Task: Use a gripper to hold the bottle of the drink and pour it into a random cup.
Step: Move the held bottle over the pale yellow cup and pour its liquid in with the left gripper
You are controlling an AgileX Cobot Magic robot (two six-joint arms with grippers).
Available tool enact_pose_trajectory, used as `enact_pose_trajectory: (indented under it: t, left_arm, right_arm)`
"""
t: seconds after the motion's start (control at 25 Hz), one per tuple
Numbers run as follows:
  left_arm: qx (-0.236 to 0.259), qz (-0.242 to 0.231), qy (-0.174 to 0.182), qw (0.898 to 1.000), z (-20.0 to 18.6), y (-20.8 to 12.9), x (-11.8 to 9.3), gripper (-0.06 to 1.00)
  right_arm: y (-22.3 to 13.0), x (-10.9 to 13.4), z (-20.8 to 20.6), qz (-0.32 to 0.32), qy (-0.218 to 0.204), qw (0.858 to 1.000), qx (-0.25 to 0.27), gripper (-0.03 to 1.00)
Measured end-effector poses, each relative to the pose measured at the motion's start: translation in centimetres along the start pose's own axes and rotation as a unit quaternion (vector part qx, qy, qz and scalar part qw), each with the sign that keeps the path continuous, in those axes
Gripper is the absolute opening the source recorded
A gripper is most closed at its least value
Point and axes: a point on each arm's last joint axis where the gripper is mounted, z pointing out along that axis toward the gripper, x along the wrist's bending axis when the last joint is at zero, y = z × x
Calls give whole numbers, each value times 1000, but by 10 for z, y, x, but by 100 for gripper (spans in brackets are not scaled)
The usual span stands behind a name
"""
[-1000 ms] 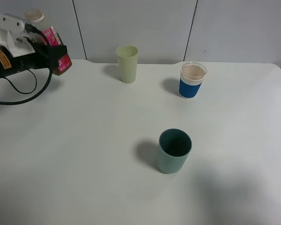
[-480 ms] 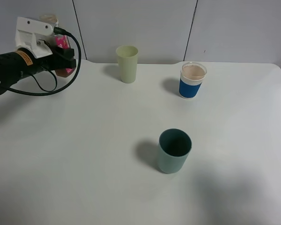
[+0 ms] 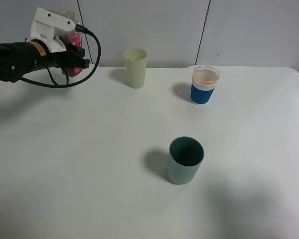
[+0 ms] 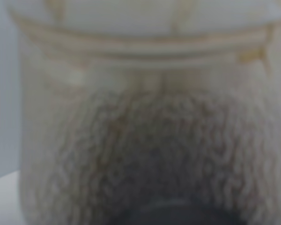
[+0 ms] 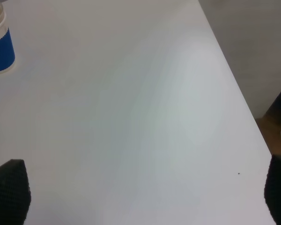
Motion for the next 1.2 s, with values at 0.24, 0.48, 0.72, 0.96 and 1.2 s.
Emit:
enact_pose_trajectory:
  t: [0.24, 0.48, 0.72, 0.96, 1.2]
  left_arm:
    - [13, 20, -12, 1000, 9, 17, -7, 35]
    - [22, 42, -12, 999, 15, 31, -5, 35]
    - [57, 76, -19, 995, 26, 27, -9, 35]
    - [82, 102, -28, 991, 42, 21, -16, 35]
    - [84, 149, -36, 985, 61, 31, -25, 35]
  right_arm:
    - [0, 0, 0, 0, 0, 1000, 0, 100]
    - [0, 0, 0, 0, 0, 1000, 0, 100]
    - [0, 0, 0, 0, 0, 1000, 0, 100]
    - [0, 0, 0, 0, 0, 1000, 0, 100]
    - [0, 0, 0, 0, 0, 1000, 0, 100]
